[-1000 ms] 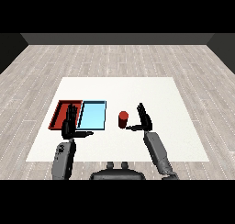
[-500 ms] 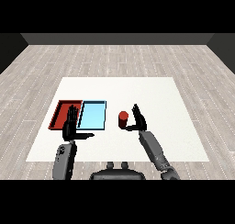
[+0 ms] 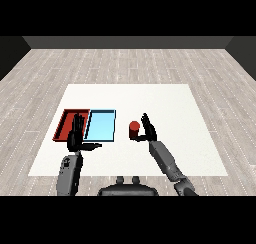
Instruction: Pick the red can and put it in the red box
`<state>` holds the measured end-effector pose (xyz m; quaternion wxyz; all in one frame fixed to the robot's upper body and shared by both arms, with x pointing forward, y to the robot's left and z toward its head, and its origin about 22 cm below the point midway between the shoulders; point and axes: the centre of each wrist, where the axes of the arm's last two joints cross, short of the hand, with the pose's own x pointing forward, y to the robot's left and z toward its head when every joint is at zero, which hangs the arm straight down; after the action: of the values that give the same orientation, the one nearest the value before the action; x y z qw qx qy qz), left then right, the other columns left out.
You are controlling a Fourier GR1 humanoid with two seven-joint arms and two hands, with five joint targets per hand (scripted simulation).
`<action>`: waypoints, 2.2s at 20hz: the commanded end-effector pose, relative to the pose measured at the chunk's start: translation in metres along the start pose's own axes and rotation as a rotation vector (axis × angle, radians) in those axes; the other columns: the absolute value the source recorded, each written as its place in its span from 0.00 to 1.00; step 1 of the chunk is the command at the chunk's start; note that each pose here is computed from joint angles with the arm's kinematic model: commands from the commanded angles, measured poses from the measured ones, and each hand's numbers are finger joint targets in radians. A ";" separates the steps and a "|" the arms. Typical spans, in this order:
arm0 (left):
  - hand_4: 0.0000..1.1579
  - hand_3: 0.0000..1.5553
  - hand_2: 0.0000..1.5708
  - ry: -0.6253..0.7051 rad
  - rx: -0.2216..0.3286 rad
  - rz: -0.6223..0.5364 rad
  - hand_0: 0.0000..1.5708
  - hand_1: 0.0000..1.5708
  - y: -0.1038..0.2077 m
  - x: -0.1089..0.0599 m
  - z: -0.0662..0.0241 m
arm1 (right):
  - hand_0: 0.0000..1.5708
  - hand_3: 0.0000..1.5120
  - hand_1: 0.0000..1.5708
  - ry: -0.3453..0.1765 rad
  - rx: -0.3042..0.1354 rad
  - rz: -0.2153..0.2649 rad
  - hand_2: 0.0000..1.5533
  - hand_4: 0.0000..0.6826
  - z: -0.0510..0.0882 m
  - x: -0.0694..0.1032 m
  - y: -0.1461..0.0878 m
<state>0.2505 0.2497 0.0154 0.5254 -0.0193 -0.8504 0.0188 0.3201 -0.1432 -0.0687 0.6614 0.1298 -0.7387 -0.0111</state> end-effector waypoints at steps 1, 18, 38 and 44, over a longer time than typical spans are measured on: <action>0.00 0.00 0.00 0.006 -0.002 -0.013 0.00 0.00 0.012 -0.010 0.0082 | 0.00 0.00 0.00 0.009 0.003 -0.018 0.00 0.00 -0.015 0.011 0.010; 0.00 0.00 0.00 -0.001 0.013 -0.008 0.00 0.00 -0.006 0.000 0.0165 | 0.00 0.00 0.00 0.045 0.061 -0.032 0.00 0.00 -0.029 0.000 0.045; 0.00 0.00 0.00 -0.010 0.007 -0.024 0.00 0.00 -0.002 0.031 0.0062 | 0.94 0.93 0.94 0.100 -0.127 0.156 0.94 0.88 -0.035 -0.004 0.045; 0.00 0.00 0.00 0.003 -0.003 -0.009 0.00 0.00 -0.017 0.001 0.0076 | 0.94 0.92 0.94 0.081 -0.103 0.187 0.93 0.87 -0.040 -0.005 0.037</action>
<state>0.2477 0.2408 0.0202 0.5233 -0.0115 -0.8519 0.0181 0.3478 -0.0984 -0.0639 0.6945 0.0333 -0.7187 0.0080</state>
